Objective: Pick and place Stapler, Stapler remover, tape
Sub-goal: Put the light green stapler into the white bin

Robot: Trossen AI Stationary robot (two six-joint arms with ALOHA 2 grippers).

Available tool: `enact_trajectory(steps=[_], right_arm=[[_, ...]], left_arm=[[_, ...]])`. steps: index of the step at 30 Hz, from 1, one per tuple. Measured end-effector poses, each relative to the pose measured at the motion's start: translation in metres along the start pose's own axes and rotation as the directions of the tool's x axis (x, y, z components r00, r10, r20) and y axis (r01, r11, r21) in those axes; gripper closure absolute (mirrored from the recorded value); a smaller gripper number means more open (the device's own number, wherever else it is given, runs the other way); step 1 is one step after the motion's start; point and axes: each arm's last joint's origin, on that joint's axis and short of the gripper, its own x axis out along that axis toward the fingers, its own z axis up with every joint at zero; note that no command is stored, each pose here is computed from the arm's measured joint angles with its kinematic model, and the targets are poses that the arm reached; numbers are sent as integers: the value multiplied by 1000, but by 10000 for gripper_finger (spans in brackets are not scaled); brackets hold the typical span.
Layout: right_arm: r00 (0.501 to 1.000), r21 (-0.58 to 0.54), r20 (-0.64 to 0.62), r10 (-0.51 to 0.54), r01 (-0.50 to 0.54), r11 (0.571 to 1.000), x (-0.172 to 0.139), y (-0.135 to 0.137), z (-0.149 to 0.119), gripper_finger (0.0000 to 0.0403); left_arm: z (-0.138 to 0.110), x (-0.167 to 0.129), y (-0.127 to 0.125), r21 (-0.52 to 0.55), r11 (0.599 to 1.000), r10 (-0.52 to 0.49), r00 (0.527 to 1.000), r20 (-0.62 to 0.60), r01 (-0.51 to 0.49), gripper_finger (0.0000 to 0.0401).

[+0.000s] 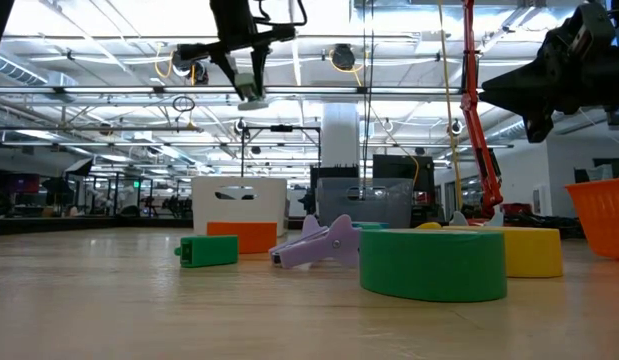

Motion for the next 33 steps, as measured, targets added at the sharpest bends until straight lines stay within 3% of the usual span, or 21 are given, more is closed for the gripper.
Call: enact_trajectory(steps=[16,25,33], right_arm=[[1000,-36,0,0,0,999,0,0,0,330],[1000,-36,0,0,0,999,0,0,0,330],[1000,-35,0,0,0,999,0,0,0,330]], left_arm=[[12,6,5,-9,1000,7,1000,-19,-7,281],[8,53,-14,24,999,48,998,-30,-47,281],[3,106,-18,45,990,142,976,-167,-137,281]])
